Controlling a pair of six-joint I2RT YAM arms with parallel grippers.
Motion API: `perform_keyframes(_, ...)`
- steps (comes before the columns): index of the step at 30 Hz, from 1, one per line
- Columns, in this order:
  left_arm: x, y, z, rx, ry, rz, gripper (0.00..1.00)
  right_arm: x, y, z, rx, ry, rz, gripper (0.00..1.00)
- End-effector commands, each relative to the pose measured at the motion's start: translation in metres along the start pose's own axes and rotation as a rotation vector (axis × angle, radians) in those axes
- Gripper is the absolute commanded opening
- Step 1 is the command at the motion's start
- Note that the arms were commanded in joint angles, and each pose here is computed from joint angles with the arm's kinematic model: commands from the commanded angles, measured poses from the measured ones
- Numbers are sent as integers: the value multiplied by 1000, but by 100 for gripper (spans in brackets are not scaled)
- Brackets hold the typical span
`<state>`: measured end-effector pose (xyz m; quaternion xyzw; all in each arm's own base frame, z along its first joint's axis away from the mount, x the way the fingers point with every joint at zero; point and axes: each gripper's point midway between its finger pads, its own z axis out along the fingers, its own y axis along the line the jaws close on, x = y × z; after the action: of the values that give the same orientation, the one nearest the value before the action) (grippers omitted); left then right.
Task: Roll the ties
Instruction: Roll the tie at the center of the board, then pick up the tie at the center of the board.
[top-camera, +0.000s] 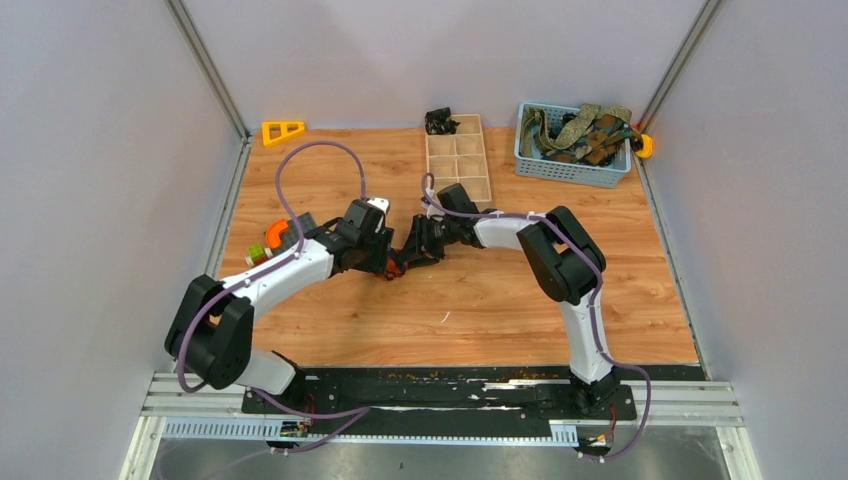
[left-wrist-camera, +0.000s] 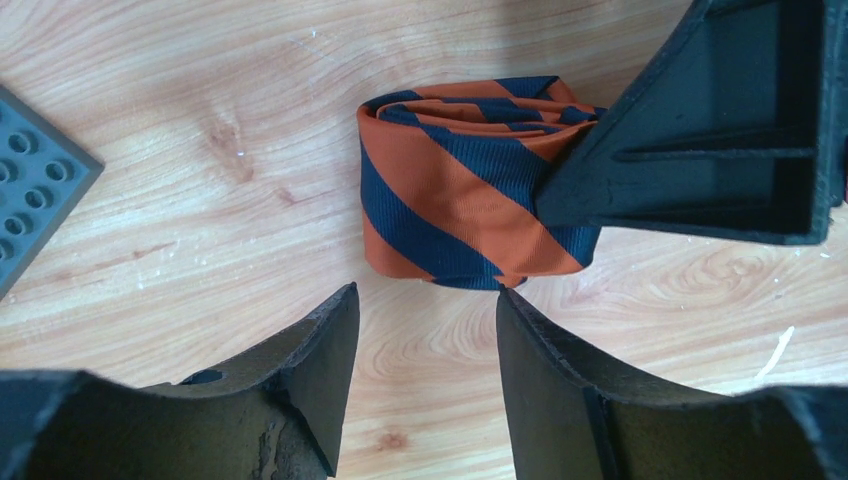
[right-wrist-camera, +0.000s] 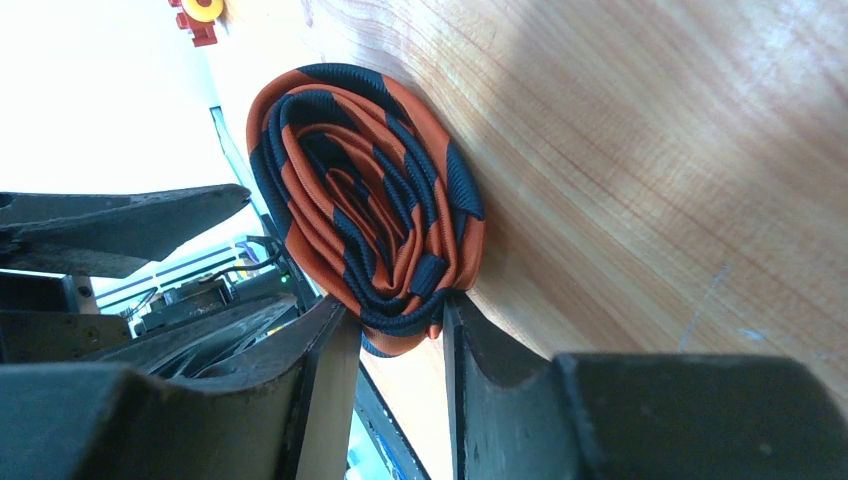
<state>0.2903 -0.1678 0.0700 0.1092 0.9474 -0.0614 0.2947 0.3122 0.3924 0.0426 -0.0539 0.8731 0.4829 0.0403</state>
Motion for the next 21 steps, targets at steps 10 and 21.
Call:
perform_keyframes(10,-15,11,-56,-30,-65,-39,63,-25,27,-15,-46,-40,-16,4)
perform_keyframes(21,-19,29,-91,-92,-108,-16,65,-44,39,-30,-86,-62,-11,0)
